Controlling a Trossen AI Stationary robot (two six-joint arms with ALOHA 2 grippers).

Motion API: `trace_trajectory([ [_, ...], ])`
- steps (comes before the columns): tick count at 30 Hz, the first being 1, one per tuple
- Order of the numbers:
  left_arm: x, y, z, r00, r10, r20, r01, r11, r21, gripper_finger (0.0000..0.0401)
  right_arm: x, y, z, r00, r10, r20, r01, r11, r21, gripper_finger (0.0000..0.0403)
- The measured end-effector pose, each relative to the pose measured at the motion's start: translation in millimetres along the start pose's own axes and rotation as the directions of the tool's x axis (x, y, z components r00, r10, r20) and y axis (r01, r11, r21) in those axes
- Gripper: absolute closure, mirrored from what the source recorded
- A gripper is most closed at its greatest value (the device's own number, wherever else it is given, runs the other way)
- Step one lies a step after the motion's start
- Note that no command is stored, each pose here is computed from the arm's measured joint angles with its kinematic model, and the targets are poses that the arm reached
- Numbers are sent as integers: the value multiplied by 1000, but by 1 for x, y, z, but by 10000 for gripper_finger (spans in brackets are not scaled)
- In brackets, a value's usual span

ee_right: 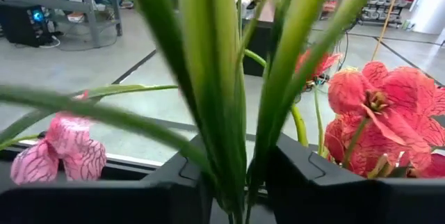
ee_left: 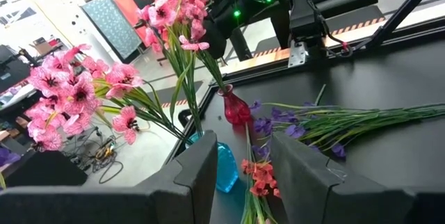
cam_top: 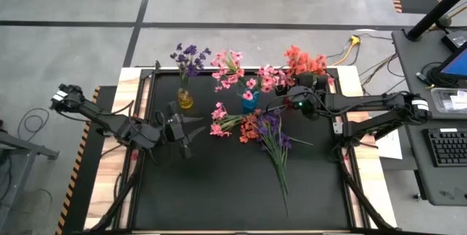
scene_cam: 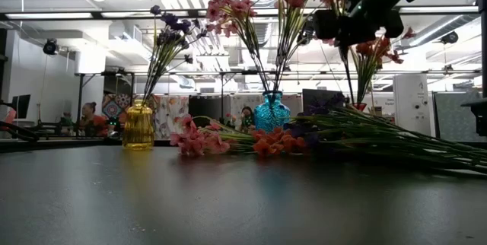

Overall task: Sort flowers into vase by color
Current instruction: Put the left orange flower into the red vase

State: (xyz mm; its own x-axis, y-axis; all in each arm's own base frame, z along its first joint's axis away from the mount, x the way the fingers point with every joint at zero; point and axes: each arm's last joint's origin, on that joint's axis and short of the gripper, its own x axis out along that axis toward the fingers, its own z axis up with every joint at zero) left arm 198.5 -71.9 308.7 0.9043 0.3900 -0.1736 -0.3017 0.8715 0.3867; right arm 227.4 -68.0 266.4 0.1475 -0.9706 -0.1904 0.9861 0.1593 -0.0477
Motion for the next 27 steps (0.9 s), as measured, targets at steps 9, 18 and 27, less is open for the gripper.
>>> trace_trajectory([
  [9, 0, 0, -1, 1000, -3, -11, 3, 1000, -2, 281, -3, 0, 0, 999, 34, -13, -34, 999, -5, 235],
  [18, 0, 0, -2, 1000, -3, -11, 2, 1000, -21, 281, -10, -9, 2, 985, 151, -86, -149, 988, 27, 184],
  [27, 0, 0, -2, 1000, -3, -12, 2, 1000, -30, 281, -15, -20, -4, 962, 160, -223, -163, 987, 4, 165],
])
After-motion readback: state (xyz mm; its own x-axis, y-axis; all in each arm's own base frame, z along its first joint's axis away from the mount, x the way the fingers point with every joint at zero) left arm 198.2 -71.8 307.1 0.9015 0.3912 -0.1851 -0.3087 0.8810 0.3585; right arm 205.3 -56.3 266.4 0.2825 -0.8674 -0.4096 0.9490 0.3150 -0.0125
